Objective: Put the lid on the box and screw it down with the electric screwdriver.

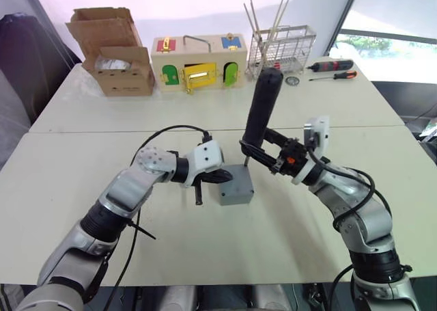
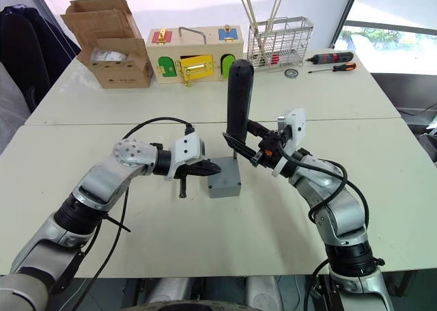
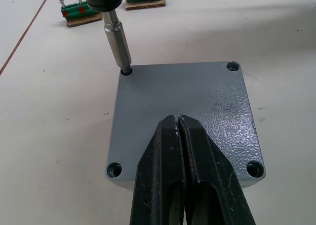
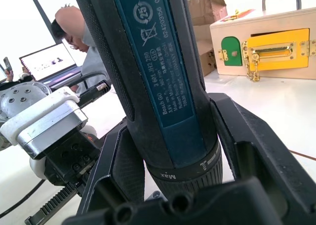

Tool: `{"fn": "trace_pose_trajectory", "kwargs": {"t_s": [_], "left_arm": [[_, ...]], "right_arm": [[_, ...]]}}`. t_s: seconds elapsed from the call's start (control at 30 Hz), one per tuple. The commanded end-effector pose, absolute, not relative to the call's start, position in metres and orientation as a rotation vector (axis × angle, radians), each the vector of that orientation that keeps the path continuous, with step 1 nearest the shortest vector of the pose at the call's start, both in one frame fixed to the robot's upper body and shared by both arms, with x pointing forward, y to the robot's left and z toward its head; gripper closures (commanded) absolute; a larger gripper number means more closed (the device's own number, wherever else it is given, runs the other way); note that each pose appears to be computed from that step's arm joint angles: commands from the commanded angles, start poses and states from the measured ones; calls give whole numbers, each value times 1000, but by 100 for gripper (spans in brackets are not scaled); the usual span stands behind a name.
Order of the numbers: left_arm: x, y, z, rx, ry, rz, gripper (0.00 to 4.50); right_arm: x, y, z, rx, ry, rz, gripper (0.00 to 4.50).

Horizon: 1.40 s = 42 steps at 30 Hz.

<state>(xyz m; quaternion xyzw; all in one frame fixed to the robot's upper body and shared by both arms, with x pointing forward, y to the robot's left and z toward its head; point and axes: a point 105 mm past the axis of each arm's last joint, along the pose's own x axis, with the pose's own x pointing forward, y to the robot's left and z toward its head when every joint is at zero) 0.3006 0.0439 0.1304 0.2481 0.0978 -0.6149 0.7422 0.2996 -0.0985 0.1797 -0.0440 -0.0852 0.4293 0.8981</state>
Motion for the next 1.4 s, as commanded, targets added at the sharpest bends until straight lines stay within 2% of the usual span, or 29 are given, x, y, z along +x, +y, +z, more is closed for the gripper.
{"fn": "trace_pose_trajectory", "kwargs": {"t_s": [0.03, 1.4], "left_arm": [[298, 42, 127, 548, 226, -1357, 450], [296, 43, 126, 541, 220, -1352, 450]], "right_arm": [[298, -92, 130, -53, 25, 923, 269], [300, -96, 98, -72, 94, 914, 269]]}}
